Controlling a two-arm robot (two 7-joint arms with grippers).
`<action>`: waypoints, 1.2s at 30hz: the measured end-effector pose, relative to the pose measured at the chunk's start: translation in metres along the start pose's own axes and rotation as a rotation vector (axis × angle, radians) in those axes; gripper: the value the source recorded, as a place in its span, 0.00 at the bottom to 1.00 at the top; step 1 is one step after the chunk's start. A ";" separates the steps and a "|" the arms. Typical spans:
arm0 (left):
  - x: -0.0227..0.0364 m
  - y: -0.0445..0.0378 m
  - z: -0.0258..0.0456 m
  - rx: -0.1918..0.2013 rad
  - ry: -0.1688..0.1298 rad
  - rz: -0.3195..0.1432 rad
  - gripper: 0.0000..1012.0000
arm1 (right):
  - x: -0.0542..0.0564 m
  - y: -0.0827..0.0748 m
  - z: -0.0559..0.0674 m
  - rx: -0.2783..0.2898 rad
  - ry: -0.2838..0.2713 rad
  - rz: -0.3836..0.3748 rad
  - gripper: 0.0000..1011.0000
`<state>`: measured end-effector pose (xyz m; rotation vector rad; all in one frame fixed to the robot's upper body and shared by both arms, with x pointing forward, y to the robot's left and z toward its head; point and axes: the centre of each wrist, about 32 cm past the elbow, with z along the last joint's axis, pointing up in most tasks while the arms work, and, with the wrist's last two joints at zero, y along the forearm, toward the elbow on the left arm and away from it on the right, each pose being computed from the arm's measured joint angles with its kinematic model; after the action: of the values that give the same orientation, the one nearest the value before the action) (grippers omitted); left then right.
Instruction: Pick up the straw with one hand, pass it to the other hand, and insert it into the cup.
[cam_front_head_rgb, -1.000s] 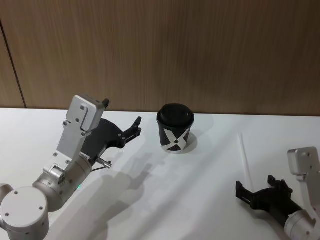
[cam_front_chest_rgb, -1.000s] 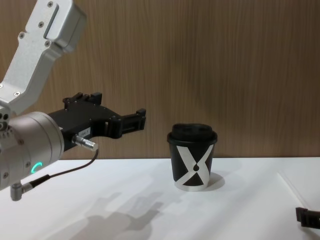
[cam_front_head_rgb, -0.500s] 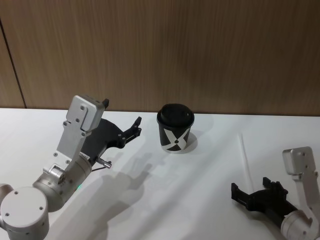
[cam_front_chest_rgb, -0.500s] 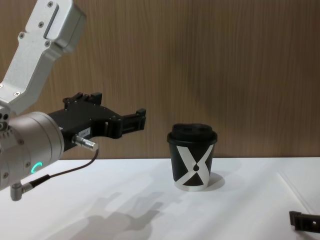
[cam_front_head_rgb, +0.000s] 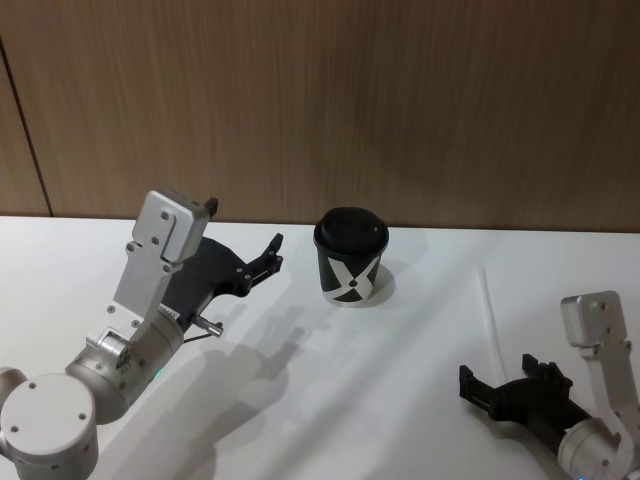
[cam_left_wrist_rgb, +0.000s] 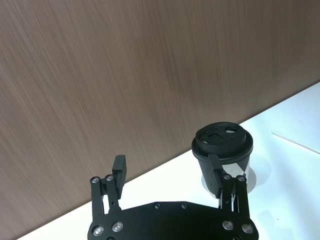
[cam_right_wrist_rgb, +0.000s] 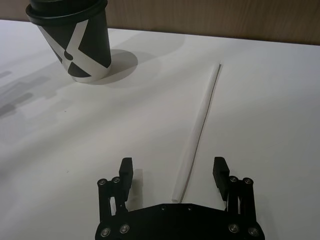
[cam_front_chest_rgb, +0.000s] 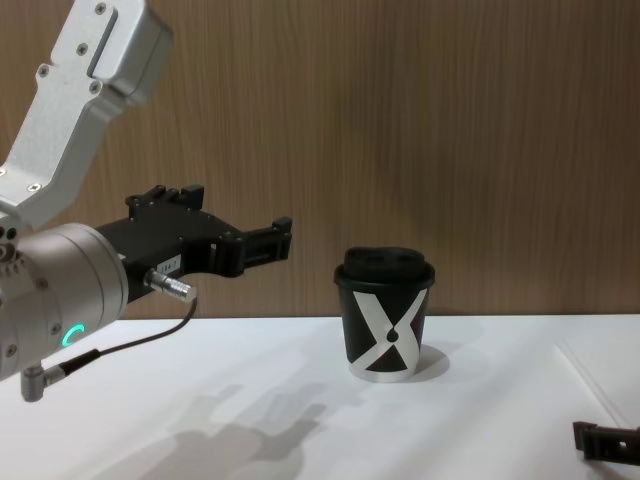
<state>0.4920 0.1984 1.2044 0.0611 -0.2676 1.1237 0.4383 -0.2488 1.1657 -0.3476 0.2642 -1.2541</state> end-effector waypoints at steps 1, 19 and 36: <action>0.0000 0.0000 0.0000 0.000 0.000 0.000 0.99 | 0.000 0.000 0.000 0.000 0.000 0.000 0.99; 0.0000 0.0000 0.0000 0.000 0.000 0.000 0.99 | -0.001 0.000 0.001 -0.003 0.003 -0.001 0.99; 0.0000 0.0000 0.0000 0.000 0.000 0.000 0.99 | 0.001 -0.001 0.001 -0.012 0.008 -0.002 0.99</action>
<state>0.4920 0.1984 1.2044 0.0611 -0.2677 1.1238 0.4383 -0.2494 1.1674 -0.3531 0.2786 -1.2567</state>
